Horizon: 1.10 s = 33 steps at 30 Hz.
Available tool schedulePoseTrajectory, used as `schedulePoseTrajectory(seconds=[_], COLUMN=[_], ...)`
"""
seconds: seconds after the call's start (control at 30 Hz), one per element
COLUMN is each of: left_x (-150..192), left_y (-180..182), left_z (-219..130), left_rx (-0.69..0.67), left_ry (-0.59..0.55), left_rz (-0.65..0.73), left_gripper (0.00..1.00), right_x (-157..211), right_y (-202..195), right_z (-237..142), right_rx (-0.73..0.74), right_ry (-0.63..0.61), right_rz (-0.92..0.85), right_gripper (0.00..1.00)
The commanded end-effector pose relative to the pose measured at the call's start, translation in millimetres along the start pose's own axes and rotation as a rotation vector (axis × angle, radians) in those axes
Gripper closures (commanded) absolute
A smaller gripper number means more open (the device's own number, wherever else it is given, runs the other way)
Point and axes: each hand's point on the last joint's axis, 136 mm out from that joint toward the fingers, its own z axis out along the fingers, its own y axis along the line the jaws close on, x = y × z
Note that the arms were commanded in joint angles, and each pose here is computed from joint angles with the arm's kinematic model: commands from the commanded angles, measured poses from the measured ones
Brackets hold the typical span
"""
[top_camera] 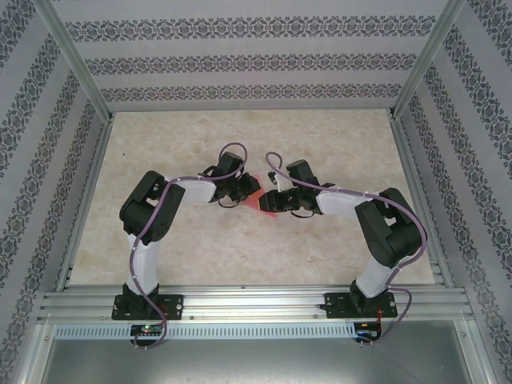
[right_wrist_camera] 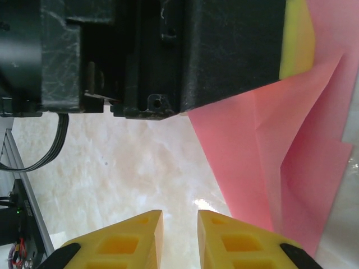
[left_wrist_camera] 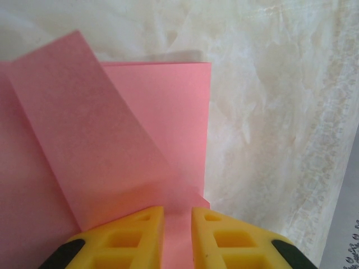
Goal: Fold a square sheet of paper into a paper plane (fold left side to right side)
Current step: Fourth fold the wing at the center of the table.
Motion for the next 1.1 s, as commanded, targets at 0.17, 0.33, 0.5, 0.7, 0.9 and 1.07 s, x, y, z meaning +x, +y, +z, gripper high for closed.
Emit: schedulePoseTrajectory(seconds=[0.17,0.33,0.5,0.7,0.9,1.07], left_x=[12.7,12.4,11.9,11.9,11.4,11.5], left_y=[38.8,38.3,38.9,38.5,38.0,38.2], left_z=[13.1,13.5,13.4,13.4,13.4,13.5], left_rx=[-0.101,-0.102,-0.103,-0.104,-0.105,-0.106], left_ry=[0.022,0.021,0.021,0.022,0.022,0.022], left_rz=[-0.032,-0.030,-0.032,-0.031,-0.031,-0.030], left_gripper=[0.78,0.78,0.78,0.79,0.79,0.79], right_x=[-2.9,1.2,5.4,8.5,12.9,16.5], right_y=[-11.1,-18.3,-25.5,-28.9,-29.1,-30.4], right_z=[11.5,12.2,12.5,12.8,15.9,18.5], right_rx=[0.022,0.036,0.061,0.071,0.062,0.059], right_ry=[0.020,0.030,0.044,0.052,0.066,0.072], right_rz=[0.016,0.035,0.046,0.049,0.058,0.071], right_gripper=[0.76,0.76,0.76,0.76,0.76,0.76])
